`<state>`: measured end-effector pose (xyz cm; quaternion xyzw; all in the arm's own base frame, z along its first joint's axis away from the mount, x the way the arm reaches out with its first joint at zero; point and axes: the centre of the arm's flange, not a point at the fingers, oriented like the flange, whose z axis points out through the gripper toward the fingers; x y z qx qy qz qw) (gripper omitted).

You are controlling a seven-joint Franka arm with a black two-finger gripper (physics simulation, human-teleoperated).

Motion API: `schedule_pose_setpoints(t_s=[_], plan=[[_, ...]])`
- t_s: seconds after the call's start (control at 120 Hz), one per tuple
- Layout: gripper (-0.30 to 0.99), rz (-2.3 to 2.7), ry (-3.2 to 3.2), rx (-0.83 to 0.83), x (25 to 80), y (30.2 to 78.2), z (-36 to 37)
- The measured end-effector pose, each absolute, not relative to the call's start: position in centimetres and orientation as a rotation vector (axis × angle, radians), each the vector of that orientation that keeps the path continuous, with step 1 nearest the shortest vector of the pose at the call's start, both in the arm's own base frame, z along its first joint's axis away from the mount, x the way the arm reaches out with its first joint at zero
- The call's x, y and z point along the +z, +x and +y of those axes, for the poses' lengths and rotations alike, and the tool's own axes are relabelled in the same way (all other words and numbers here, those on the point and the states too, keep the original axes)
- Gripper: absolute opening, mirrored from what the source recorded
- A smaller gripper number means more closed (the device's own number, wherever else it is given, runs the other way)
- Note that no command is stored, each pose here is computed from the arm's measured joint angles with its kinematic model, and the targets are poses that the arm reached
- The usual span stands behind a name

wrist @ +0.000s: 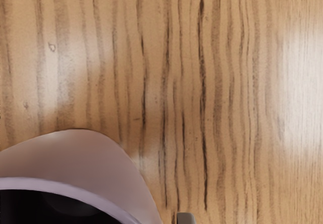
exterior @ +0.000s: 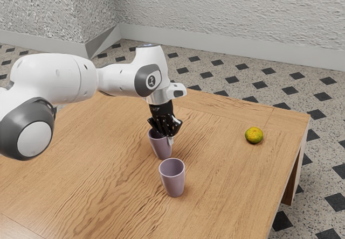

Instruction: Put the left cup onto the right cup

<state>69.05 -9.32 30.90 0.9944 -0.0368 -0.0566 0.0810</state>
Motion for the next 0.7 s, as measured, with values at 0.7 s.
schedule_pose_setpoints(t_s=[0.7], plan=[[-0.09,-0.351,3.102,-0.147,40.4,63.6,-15.7]])
